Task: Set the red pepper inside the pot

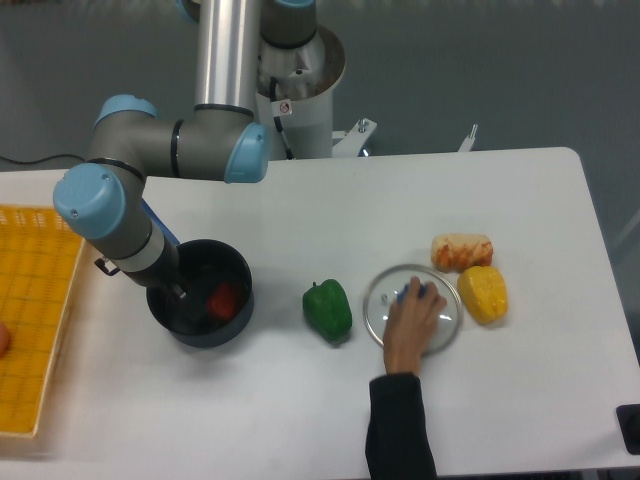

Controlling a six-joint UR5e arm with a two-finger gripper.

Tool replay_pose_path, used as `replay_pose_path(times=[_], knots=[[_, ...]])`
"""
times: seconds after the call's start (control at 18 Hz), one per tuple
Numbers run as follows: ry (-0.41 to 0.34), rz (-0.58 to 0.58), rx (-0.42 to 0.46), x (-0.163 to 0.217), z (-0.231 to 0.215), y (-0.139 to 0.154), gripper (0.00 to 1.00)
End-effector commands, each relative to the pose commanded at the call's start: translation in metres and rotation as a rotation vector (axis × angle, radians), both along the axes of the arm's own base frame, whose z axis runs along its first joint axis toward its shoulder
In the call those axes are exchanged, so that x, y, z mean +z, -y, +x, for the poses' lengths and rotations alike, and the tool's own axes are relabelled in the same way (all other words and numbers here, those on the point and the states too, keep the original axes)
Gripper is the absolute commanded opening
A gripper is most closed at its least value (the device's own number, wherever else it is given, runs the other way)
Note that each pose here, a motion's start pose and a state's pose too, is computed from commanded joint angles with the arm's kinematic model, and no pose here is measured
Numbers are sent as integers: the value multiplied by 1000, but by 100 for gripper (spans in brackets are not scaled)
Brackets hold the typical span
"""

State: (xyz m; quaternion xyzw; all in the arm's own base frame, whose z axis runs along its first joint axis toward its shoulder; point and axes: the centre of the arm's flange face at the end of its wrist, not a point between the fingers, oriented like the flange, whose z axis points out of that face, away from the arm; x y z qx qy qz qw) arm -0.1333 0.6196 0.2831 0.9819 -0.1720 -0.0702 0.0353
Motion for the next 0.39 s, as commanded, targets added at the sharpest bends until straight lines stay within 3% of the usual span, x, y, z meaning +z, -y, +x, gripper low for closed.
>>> replay_pose_path(times=[0.39], knots=[[1,20,11,12,-7,6,100]])
